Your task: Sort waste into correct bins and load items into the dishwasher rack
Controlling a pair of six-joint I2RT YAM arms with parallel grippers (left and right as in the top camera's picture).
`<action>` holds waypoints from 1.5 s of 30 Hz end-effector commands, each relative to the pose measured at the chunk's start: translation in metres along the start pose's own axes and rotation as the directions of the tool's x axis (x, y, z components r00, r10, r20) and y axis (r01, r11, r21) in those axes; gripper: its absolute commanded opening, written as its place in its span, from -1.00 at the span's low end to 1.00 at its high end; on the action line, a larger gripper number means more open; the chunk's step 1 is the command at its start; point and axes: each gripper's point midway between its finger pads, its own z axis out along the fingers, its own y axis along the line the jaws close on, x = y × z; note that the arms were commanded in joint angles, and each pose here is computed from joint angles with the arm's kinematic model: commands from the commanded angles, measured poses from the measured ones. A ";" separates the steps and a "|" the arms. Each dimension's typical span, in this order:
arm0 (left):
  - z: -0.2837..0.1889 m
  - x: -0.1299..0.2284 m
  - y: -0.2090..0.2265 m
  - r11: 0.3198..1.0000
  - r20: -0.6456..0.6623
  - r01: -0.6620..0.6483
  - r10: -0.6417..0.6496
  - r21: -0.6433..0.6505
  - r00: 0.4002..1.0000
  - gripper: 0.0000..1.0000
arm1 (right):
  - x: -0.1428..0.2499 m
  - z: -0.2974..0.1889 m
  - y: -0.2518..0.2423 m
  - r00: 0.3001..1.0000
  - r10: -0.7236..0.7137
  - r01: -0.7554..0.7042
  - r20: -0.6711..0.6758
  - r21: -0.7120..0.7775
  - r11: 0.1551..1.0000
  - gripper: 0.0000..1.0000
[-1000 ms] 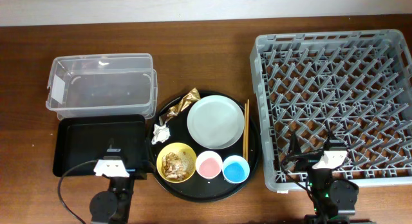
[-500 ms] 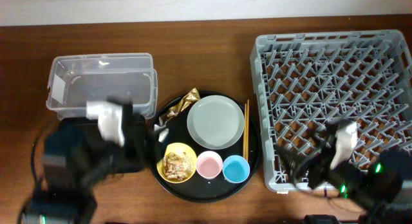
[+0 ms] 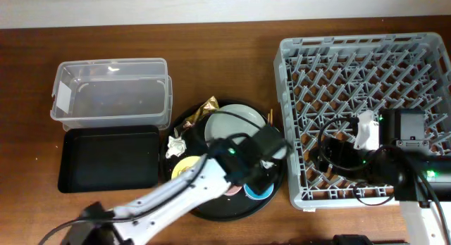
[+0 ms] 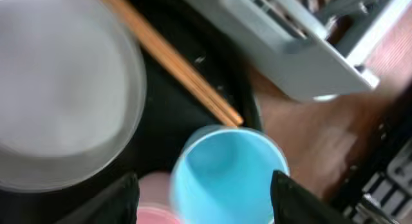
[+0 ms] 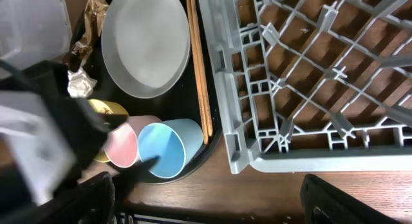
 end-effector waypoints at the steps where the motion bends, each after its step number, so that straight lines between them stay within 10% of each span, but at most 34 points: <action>1: 0.021 -0.001 -0.004 0.983 -0.026 -0.175 0.174 -0.057 0.984 0.16 | -0.003 0.000 -0.002 1.000 0.011 -0.011 0.002 0.017 1.000 0.84; 8: 0.053 0.008 -0.002 0.983 -0.098 -0.176 0.171 -0.052 0.980 -0.20 | 0.000 0.000 -0.003 1.000 0.015 -0.015 -0.008 0.020 1.000 0.85; 12: 0.057 0.007 -0.003 0.983 -0.107 -0.175 0.169 -0.051 0.980 -0.99 | 0.003 0.000 -0.004 1.000 0.017 -0.016 -0.021 0.025 1.000 0.84; 16: 0.001 -0.033 0.001 0.992 -0.004 -0.107 0.107 -0.063 0.994 -0.99 | 0.006 0.000 -0.005 0.999 0.021 -0.020 -0.031 0.028 0.999 0.85; 20: -0.074 -0.037 0.053 0.961 0.100 0.263 -0.271 0.080 0.957 -0.99 | 0.007 0.000 -0.004 0.999 0.017 -0.016 -0.036 0.019 1.000 0.57; 22: -0.108 -0.054 0.061 0.808 0.100 0.378 -0.467 0.451 0.879 -0.99 | 0.017 -0.008 0.046 0.968 -0.247 0.229 -0.029 -0.284 0.931 0.54; 26: -0.194 -0.089 0.031 0.470 0.147 0.106 -0.470 0.876 0.871 -0.99 | 0.021 -0.049 0.117 0.871 -0.442 0.466 0.217 -0.652 0.598 0.83; 42: -0.197 -0.099 0.024 0.489 0.194 0.057 -0.449 0.871 0.872 -0.99 | 0.010 -0.083 0.164 0.802 -0.457 0.560 0.385 -0.752 0.348 0.22; 43: -0.197 -0.099 0.024 0.489 0.194 0.058 -0.449 0.871 0.872 -0.92 | 0.007 -0.080 0.162 0.800 -0.457 0.569 0.390 -0.733 0.372 0.19; 44: -0.197 -0.099 0.024 0.489 0.194 0.058 -0.449 0.871 0.872 -0.29 | 0.004 -0.077 0.158 0.790 -0.460 0.595 0.405 -0.686 0.419 0.18; 45: -0.197 -0.099 0.024 0.491 0.195 0.059 -0.449 0.869 0.872 0.88 | 0.003 -0.076 0.156 0.782 -0.462 0.612 0.418 -0.655 0.444 0.18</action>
